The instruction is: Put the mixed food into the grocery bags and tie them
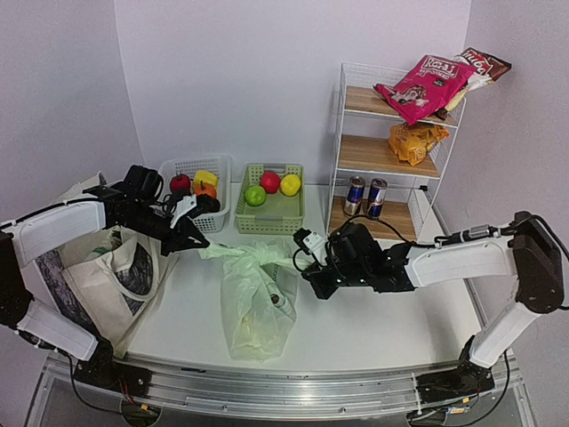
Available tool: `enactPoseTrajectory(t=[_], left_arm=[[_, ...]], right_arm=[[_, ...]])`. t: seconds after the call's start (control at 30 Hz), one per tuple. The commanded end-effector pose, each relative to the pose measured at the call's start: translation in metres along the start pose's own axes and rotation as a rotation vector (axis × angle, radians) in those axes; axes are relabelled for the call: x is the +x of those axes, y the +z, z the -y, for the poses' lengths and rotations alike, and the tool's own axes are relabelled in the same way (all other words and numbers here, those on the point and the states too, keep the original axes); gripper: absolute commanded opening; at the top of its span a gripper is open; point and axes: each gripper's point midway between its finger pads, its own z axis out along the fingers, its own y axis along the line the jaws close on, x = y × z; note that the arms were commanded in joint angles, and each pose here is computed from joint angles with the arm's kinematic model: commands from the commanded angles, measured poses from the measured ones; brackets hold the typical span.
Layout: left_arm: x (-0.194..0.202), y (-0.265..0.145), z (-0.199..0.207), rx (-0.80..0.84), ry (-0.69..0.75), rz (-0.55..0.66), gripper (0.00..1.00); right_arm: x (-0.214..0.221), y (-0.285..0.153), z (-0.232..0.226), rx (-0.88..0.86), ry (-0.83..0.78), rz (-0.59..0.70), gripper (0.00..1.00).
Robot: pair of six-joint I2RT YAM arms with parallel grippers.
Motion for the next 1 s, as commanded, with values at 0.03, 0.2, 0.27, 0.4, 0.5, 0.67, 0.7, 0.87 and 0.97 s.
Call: enactPoseTrajectory(t=[0.03,0.2,0.27,0.4,0.5,0.67,0.7,0.87,0.97], left_arm=[[0.053,-0.004,-0.043,-0.208,0.013,-0.175,0.00],[0.082,-0.004,-0.045,-0.246,0.079,-0.258,0.00],[0.091,-0.004,-0.045,-0.259,0.112,-0.280,0.00],[0.102,-0.004,-0.047,-0.281,0.161,-0.318,0.00],[0.106,-0.003,-0.044,-0.273,0.185,-0.326,0.00],[0.095,-0.004,-0.035,-0.238,0.199,-0.275,0.00],[0.091,-0.005,-0.033,-0.233,0.202,-0.257,0.00],[0.082,-0.007,-0.028,-0.218,0.197,-0.221,0.00],[0.076,-0.007,-0.023,-0.199,0.193,-0.193,0.00]], right_arm=[[0.097,-0.019,0.041,0.235,0.237,-0.244,0.00],[0.135,-0.023,0.042,0.272,0.332,-0.315,0.00],[0.150,-0.024,0.043,0.290,0.372,-0.341,0.00],[0.178,-0.025,0.043,0.312,0.423,-0.390,0.00],[0.185,-0.025,0.041,0.308,0.427,-0.400,0.00],[0.176,-0.023,0.039,0.274,0.373,-0.388,0.00],[0.172,-0.023,0.037,0.260,0.355,-0.382,0.00],[0.140,-0.023,0.028,0.176,0.268,-0.323,0.00],[0.104,-0.027,0.017,0.094,0.243,-0.243,0.00]])
